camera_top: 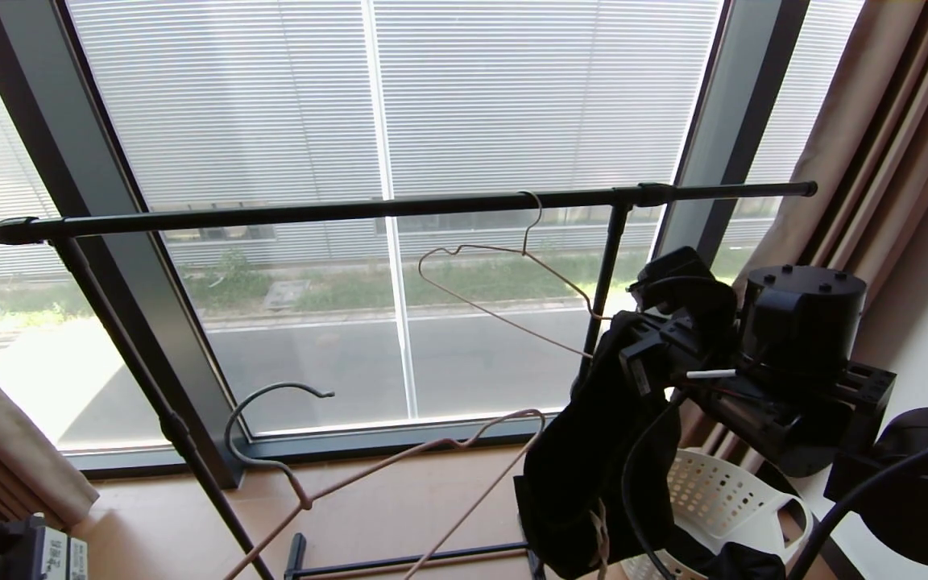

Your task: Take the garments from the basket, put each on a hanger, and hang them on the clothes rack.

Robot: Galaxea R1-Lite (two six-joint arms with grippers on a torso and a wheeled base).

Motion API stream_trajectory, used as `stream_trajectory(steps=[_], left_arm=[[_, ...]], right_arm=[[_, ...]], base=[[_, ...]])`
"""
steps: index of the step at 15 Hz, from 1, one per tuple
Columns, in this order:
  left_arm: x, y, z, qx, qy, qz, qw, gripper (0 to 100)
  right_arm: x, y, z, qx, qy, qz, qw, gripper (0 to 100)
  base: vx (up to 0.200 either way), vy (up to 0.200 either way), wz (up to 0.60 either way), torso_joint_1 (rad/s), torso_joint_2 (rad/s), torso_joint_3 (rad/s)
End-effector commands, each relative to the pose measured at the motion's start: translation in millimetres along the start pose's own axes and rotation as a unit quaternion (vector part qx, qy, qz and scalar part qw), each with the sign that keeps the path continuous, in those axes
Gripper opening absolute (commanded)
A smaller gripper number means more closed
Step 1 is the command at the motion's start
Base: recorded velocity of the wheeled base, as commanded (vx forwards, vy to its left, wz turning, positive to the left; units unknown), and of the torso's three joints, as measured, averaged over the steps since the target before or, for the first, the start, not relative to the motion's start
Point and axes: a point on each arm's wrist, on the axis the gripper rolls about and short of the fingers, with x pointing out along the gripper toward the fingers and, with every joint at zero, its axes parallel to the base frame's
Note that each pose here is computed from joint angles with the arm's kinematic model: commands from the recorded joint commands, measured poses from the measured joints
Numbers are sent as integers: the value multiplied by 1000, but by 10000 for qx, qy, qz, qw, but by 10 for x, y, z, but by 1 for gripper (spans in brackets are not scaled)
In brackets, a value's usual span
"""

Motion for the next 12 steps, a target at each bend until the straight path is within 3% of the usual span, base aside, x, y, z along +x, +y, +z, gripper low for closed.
stream_trajectory(steps=[1, 7, 8, 12], left_arm=[[122, 24, 54, -22, 159, -38, 9999, 0], [540, 116, 179, 19, 209, -79, 9997, 0], [612, 134, 190, 161, 222, -82, 9996, 0], [711, 164, 229, 240, 243, -64, 9994, 0]], right_arm=[[13, 36, -10, -26, 20, 40, 10000, 0], [-63, 120, 40, -50, -78, 184, 9998, 0], [-96, 163, 57, -70, -106, 261, 9996, 0], [-137, 239, 75, -103, -131, 298, 9994, 0]], base=[[0, 0, 0, 0, 0, 0], [0, 0, 0, 0, 0, 0], [0, 0, 0, 0, 0, 0], [0, 0, 0, 0, 0, 0]])
